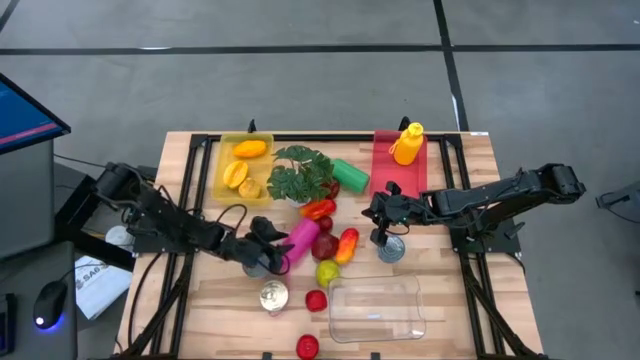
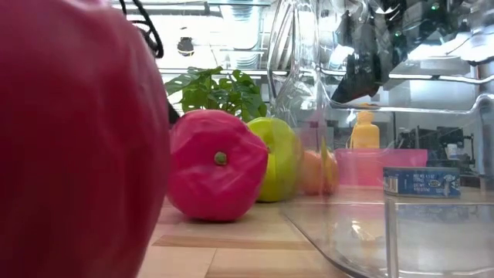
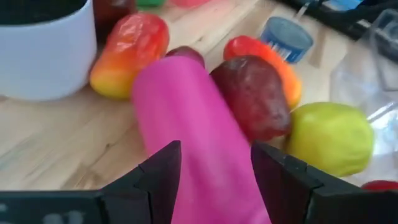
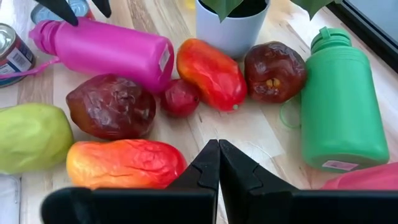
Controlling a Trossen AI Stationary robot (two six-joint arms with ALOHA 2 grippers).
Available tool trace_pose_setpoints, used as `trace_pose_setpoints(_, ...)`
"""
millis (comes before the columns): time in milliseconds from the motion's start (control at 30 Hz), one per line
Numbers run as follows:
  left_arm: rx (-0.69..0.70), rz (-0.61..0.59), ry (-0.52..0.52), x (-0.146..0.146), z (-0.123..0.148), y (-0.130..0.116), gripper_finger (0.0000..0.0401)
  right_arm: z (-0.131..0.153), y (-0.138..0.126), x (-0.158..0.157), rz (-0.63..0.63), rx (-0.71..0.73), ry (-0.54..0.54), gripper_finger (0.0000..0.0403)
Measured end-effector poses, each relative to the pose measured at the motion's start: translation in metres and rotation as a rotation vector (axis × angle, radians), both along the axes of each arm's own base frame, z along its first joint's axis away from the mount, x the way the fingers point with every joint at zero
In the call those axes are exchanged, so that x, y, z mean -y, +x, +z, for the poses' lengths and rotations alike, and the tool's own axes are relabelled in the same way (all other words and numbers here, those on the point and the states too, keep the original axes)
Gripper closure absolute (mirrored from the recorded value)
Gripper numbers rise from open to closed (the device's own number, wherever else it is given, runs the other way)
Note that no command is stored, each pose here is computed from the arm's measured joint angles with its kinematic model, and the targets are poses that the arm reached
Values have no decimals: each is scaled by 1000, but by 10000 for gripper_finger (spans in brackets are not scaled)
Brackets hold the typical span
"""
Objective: Pick & Place Food Item
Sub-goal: Adjust the pink water bottle, then adjust the blue pink tuna can
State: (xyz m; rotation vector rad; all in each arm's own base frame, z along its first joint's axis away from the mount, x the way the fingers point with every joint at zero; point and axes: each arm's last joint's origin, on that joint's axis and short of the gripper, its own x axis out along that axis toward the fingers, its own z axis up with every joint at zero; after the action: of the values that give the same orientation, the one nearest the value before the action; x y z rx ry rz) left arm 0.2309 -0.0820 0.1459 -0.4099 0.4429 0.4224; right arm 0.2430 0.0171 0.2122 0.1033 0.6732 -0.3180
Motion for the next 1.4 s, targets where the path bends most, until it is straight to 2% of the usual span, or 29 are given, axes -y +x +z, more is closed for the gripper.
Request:
trace_pose_setpoints(367, 164, -84, 55, -5, 53, -17, 215, 0, 0, 0, 0, 3, 0, 401)
trace_pose_setpoints(500, 177, -87, 58, -9, 63, -26, 215, 0, 0, 0, 16, -4, -19, 401)
trace_pose_setpoints(600, 182, -79, 12, -10, 64, -28, 215, 0, 0, 0, 52, -17, -60, 401)
trace_pose_setpoints(767, 172, -125, -102, 1, 57, -27, 219, 4, 4, 1, 51, 32, -67, 401)
trace_pose_setpoints(933, 149, -173, -146, 19, 47, -26, 246, 6, 5, 1, 51, 47, -66, 401)
trace_pose_setpoints(1133, 230, -265, -192, 42, 48, -27, 281, 8, 6, -1, 59, 81, -62, 401)
trace_pose_setpoints(1400, 386, -387, -98, 64, 55, -24, 327, 15, 11, -1, 55, 164, -55, 401)
